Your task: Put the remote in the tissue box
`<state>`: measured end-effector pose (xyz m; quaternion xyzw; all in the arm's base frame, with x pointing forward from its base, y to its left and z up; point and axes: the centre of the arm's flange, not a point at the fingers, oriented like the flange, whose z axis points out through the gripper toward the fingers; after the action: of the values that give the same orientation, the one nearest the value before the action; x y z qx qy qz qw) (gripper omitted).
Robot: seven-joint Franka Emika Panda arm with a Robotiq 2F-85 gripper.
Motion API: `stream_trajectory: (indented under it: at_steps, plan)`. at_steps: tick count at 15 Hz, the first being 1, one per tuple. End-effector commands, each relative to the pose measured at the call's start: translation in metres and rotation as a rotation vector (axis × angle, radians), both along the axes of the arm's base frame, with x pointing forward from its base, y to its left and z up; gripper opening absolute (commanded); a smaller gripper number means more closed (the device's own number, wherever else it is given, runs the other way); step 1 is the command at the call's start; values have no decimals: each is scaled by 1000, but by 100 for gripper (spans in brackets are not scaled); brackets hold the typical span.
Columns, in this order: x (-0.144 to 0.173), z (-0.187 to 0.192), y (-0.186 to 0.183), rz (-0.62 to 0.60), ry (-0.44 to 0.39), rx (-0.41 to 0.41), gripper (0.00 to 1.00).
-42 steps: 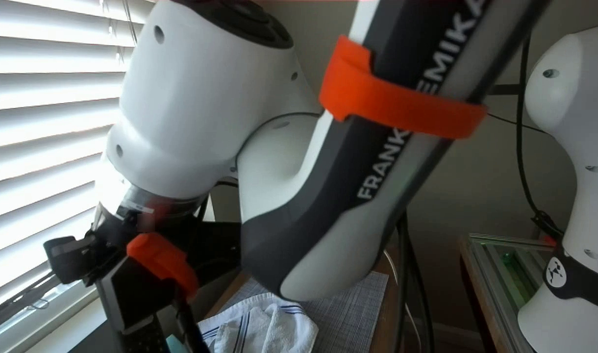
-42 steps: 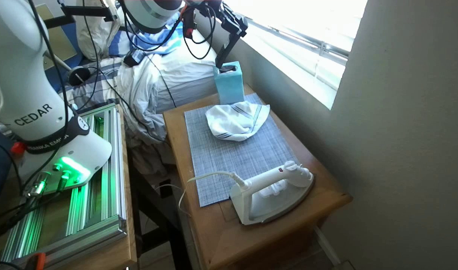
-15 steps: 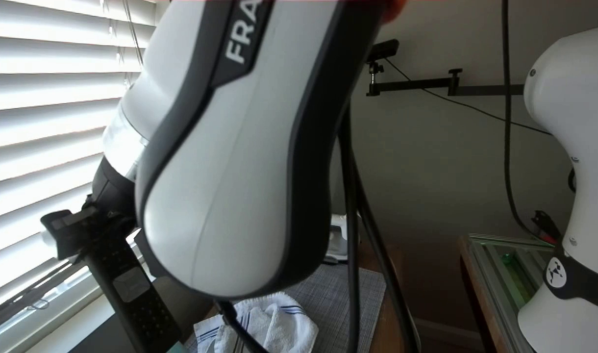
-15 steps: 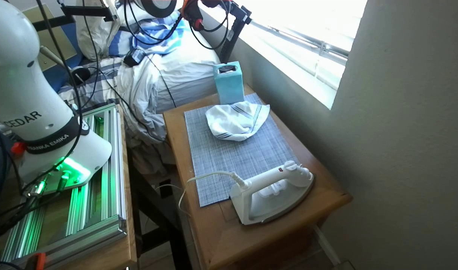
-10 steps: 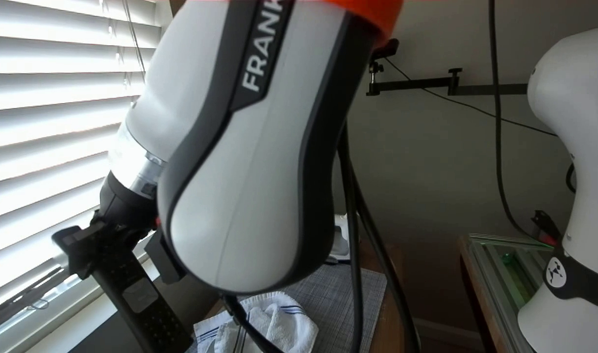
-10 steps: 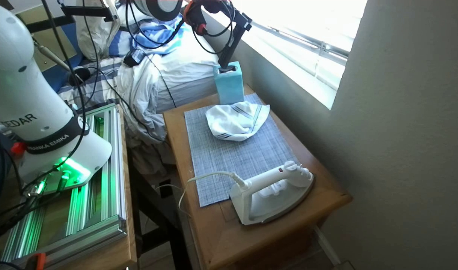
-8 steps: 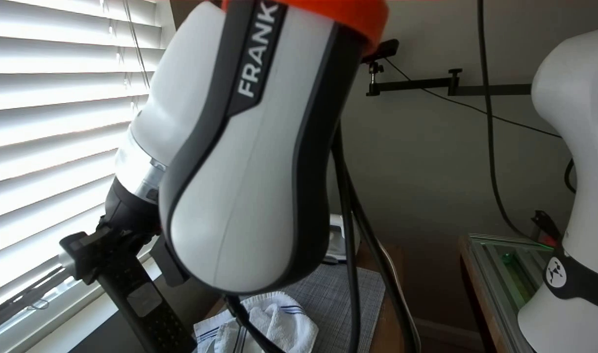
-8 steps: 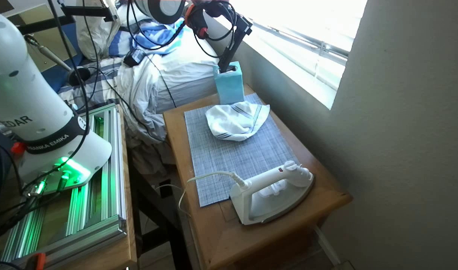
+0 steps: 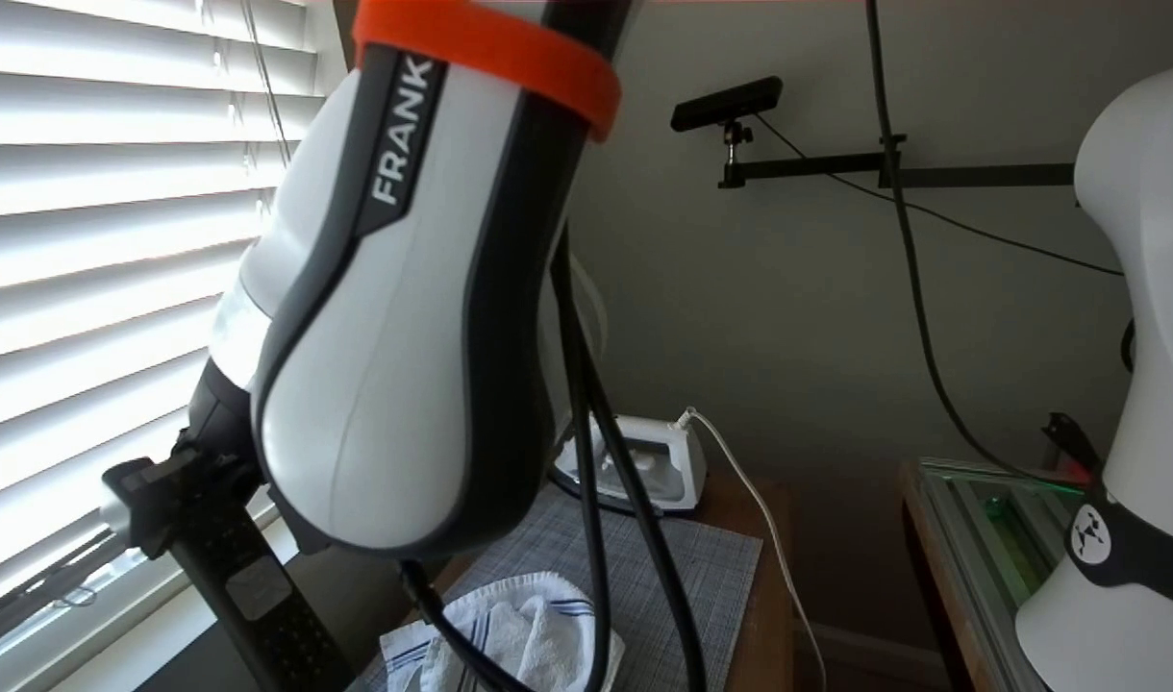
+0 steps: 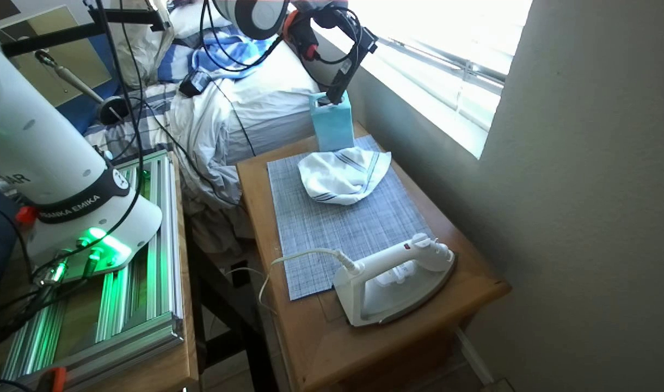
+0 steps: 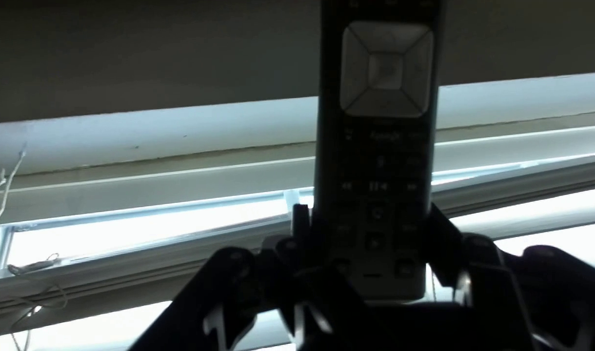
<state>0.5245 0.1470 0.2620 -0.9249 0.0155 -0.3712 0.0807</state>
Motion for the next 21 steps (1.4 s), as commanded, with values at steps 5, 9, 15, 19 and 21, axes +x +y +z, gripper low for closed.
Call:
stream_trajectory:
  at_steps: [5, 9, 15, 19, 21]
  plan:
    - [4, -6, 13, 196, 22, 53, 32]
    - [11, -13, 2, 202, -5, 50, 32]
    - [24, -21, 0, 198, -11, 47, 32]
    - [30, -39, 3, 197, 15, 10, 32]
    - [30, -51, 2, 197, 32, -9, 32]
